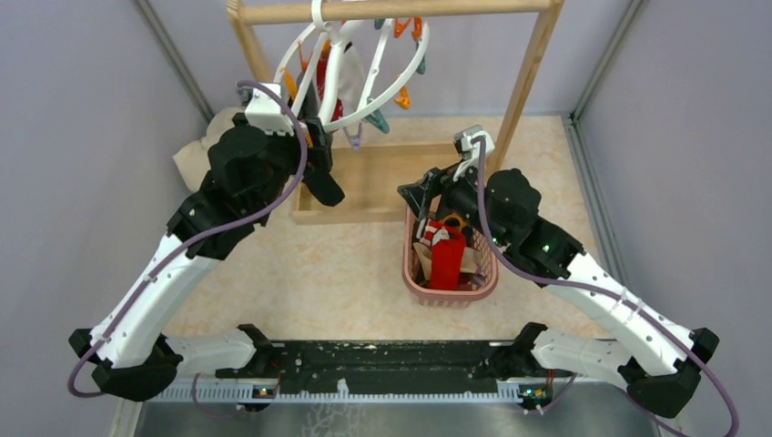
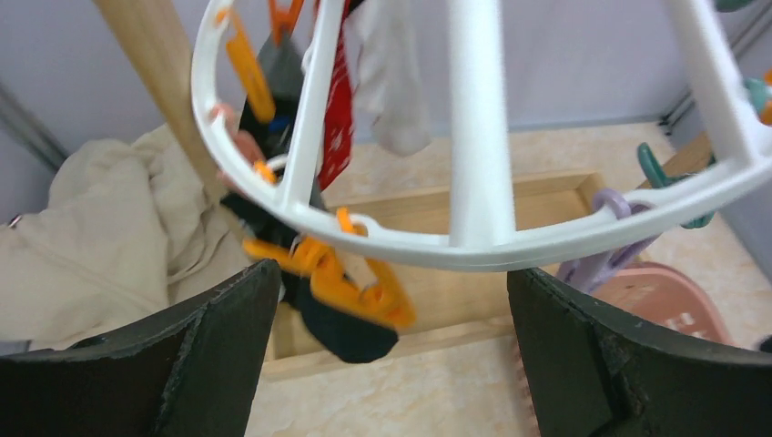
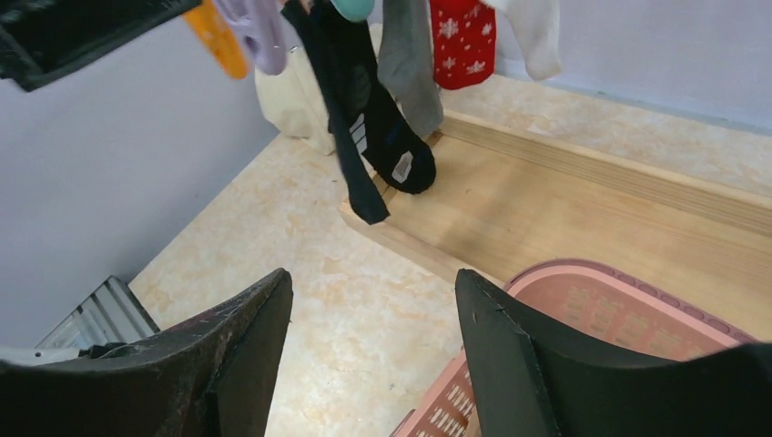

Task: Remove the socks clipped to the hanger
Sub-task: Remove the sock from the hanger.

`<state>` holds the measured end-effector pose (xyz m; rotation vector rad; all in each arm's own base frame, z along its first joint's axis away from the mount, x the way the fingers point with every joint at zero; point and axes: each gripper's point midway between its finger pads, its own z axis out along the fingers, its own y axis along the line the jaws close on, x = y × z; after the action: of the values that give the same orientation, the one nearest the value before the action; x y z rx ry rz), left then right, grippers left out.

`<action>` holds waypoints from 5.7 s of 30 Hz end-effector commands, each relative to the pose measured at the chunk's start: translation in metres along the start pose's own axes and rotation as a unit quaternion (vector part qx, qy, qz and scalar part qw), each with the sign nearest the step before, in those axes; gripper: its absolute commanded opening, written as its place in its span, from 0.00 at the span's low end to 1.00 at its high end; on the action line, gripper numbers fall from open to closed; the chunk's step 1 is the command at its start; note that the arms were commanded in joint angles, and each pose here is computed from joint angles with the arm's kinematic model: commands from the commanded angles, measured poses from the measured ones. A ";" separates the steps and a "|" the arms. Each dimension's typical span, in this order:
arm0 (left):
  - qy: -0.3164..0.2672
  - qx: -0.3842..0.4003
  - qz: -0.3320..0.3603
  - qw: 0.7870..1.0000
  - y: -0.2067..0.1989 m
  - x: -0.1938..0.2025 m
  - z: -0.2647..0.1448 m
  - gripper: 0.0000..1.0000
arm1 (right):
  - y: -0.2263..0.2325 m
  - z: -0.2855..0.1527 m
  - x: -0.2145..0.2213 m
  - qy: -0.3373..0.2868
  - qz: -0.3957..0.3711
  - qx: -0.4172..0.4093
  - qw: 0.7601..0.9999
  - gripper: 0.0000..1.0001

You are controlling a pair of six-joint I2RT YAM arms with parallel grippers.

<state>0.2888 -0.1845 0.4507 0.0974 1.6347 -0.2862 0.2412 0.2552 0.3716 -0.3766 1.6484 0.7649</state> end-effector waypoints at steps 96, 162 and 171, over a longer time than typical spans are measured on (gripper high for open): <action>0.068 0.151 -0.047 0.985 -0.060 0.066 -0.063 0.99 | 0.013 -0.003 0.017 0.010 -0.047 -0.062 0.997 0.63; 0.124 0.008 -0.190 0.974 0.113 0.165 -0.029 0.99 | -0.005 0.124 0.106 -0.026 -0.043 -0.053 0.997 0.89; 0.122 0.011 -0.185 0.975 0.111 0.158 -0.033 0.99 | -0.004 0.154 0.107 -0.034 -0.042 -0.048 0.997 0.87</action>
<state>0.2731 -0.0856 0.2646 -0.1911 1.9289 -0.5865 0.3203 0.3615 0.2057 -0.5371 1.6780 0.7527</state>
